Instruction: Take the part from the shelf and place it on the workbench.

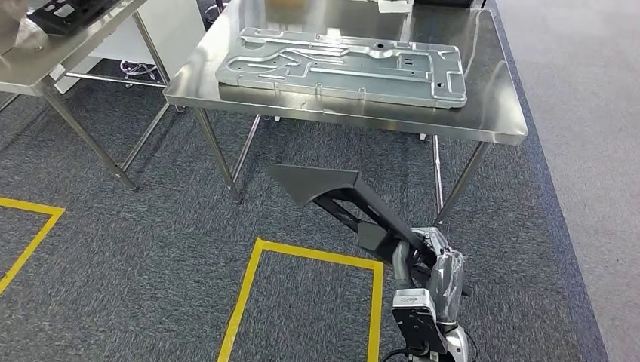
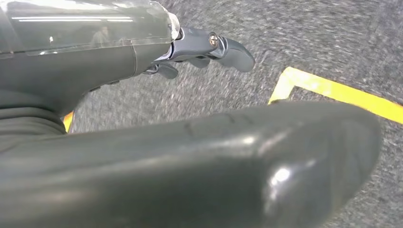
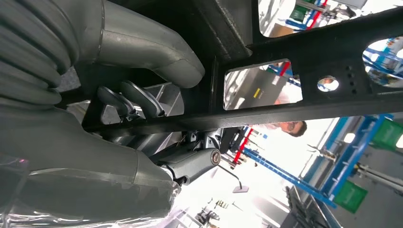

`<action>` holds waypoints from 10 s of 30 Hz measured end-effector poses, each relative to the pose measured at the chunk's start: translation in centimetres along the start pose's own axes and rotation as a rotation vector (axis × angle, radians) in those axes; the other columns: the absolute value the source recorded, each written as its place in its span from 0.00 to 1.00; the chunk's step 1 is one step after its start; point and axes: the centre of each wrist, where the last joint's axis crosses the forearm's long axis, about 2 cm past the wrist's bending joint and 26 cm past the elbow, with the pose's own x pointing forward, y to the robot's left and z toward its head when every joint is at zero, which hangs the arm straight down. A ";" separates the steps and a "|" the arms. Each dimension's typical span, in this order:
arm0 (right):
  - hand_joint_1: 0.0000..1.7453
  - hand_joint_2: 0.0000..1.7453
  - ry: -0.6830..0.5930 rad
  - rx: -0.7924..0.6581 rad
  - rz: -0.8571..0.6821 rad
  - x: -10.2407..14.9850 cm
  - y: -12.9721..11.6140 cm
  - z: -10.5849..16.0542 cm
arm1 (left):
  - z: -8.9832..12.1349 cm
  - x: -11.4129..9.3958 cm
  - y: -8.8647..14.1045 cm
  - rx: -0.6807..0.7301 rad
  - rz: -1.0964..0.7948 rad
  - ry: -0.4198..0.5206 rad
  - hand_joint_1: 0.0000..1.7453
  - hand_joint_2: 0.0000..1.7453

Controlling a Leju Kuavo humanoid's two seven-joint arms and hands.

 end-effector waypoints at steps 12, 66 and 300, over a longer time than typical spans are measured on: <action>1.00 1.00 0.004 0.004 0.029 0.0 -0.5 0.2 | 0.1 -0.2 -0.1 -0.006 -0.001 0.006 0.00 0.00; 1.00 1.00 -0.182 -0.221 0.625 0.6 -11.2 -20.4 | -0.3 0.6 0.1 -0.055 -0.056 0.004 0.00 0.00; 0.00 0.00 1.828 0.346 -0.105 -13.4 0.4 28.0 | -0.3 0.1 1.7 0.107 0.125 0.054 0.00 0.00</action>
